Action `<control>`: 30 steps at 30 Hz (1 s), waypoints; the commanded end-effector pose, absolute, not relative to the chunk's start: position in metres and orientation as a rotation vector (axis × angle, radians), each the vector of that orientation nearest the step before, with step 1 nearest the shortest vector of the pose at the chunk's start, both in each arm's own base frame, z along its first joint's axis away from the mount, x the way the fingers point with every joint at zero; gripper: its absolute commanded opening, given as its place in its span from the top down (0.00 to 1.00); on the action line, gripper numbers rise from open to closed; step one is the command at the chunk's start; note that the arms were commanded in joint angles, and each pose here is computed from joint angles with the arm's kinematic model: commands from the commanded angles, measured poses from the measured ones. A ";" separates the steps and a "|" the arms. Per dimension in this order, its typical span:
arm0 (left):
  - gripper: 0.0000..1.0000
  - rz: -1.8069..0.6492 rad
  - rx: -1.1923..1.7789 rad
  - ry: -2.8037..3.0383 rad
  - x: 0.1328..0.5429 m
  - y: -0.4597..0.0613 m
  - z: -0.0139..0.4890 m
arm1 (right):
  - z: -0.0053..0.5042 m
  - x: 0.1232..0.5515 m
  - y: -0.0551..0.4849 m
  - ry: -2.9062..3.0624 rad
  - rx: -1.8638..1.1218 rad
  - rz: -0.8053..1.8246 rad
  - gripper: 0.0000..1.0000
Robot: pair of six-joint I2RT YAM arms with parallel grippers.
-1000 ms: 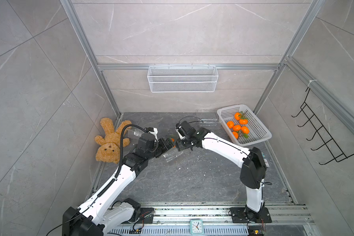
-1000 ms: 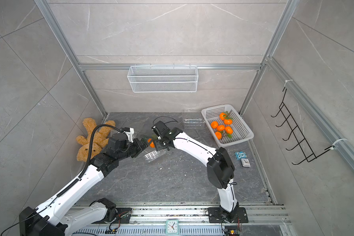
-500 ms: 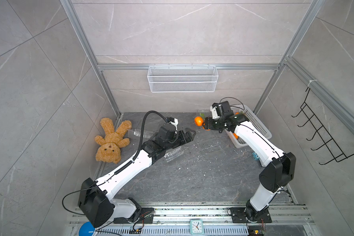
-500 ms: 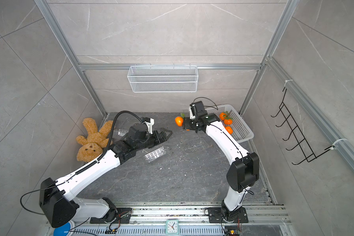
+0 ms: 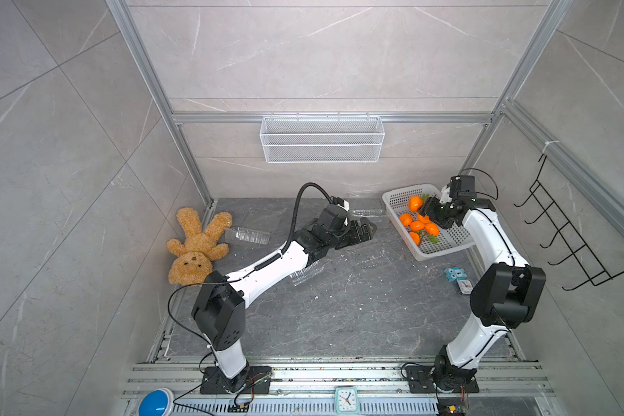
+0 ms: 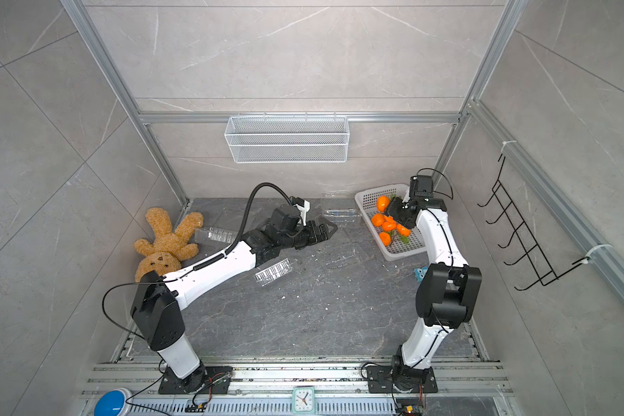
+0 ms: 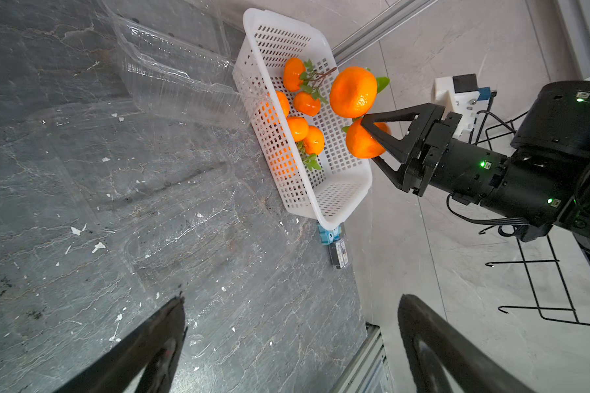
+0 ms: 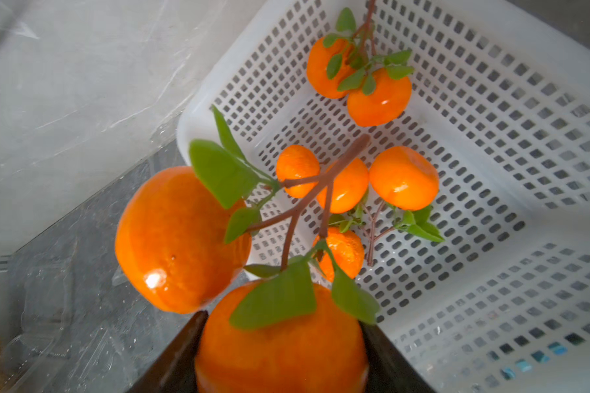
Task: Take oranges out of containers
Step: Place the orange in the basket.
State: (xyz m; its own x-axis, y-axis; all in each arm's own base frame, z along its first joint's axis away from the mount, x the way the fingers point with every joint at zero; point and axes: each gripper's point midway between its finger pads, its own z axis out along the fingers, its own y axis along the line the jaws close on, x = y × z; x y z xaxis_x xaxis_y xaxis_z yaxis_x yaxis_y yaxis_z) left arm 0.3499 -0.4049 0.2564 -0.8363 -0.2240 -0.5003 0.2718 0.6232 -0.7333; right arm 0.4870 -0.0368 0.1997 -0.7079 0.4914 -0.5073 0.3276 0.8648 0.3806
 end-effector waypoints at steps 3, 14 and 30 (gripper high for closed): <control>0.01 -1.195 0.066 2.240 0.351 -0.411 0.277 | 0.162 0.498 -0.038 2.464 0.648 0.383 0.53; 0.01 -1.119 0.067 2.287 0.349 -0.399 0.263 | 0.128 0.535 -0.052 2.469 0.704 0.335 0.52; 0.00 -0.739 -0.034 2.317 0.367 -0.280 0.257 | 0.187 0.542 -0.043 2.377 0.653 0.417 0.00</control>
State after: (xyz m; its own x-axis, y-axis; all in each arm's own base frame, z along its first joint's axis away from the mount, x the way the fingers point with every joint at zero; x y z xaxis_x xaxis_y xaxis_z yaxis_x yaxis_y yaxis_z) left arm 0.3609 -0.3323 0.2361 -0.8180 -0.2098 -0.5356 0.1953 0.7746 -0.6016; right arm 0.5559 -0.0496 0.1398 -0.7076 0.5603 -0.4305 0.3951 0.8189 0.4164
